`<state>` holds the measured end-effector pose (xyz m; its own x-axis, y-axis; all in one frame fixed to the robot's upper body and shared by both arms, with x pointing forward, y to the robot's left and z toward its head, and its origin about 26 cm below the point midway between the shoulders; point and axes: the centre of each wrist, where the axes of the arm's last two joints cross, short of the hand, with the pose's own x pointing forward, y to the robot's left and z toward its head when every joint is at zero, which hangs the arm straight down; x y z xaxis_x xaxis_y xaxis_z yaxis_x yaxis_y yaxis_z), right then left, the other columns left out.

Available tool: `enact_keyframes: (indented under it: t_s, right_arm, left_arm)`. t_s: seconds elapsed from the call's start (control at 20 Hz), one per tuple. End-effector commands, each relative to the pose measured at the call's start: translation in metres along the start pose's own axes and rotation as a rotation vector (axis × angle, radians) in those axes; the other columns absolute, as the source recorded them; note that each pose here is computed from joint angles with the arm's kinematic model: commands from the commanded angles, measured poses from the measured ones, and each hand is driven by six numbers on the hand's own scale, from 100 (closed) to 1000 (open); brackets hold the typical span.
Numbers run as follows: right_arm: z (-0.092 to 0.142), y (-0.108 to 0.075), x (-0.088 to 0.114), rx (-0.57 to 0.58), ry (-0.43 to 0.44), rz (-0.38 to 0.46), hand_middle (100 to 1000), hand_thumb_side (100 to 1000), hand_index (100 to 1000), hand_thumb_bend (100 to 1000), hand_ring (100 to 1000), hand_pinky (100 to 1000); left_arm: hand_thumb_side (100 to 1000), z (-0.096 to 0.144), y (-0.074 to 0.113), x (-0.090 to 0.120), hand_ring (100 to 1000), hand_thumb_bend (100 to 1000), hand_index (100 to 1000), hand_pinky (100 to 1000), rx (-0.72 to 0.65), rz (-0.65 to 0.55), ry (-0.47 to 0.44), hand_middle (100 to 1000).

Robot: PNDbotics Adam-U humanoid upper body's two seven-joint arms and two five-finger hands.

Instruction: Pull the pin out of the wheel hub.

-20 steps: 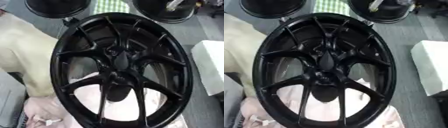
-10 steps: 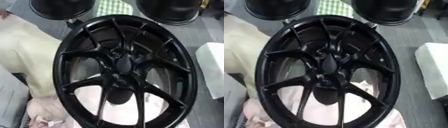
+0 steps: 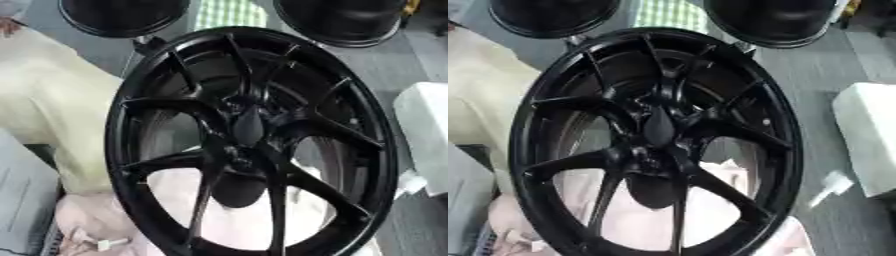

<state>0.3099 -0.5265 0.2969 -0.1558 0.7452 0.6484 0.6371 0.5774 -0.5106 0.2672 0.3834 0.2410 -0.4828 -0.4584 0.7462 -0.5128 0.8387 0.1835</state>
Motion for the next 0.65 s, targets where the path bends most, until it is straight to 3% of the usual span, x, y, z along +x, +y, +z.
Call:
enact_keyframes:
  t_s: [0.05, 0.2, 0.5, 0.55, 0.6, 0.65]
  right_arm:
    - [-0.006, -0.018, 0.025, -0.108, -0.110, -0.050, 642, 290, 742, 602, 673, 827]
    - [-0.009, -0.007, 0.050, -0.137, -0.234, -0.134, 594, 169, 699, 514, 631, 816]
    - [-0.002, 0.042, 0.097, -0.101, -0.450, -0.337, 590, 137, 692, 489, 628, 832]
    - [0.001, 0.051, 0.104, -0.087, -0.481, -0.378, 587, 100, 692, 670, 627, 833]
    - [0.004, 0.059, 0.110, -0.077, -0.509, -0.419, 585, 122, 690, 488, 624, 831]
    - [0.007, 0.067, 0.117, -0.069, -0.538, -0.464, 584, 121, 690, 480, 623, 830]
  left_arm:
    - [571, -0.005, 0.001, 0.010, 612, 318, 687, 613, -0.009, -0.005, -0.037, 512]
    - [571, -0.005, 0.000, 0.010, 612, 318, 686, 612, -0.012, 0.001, -0.037, 512]
    - [571, -0.007, -0.006, 0.012, 611, 321, 686, 612, -0.018, 0.039, -0.042, 511]
    - [571, -0.007, -0.007, 0.013, 611, 322, 686, 612, -0.018, 0.048, -0.044, 511]
    - [568, -0.008, -0.008, 0.014, 611, 324, 685, 612, -0.017, 0.058, -0.048, 511]
    - [568, -0.008, -0.009, 0.015, 611, 324, 685, 612, -0.014, 0.070, -0.052, 511]
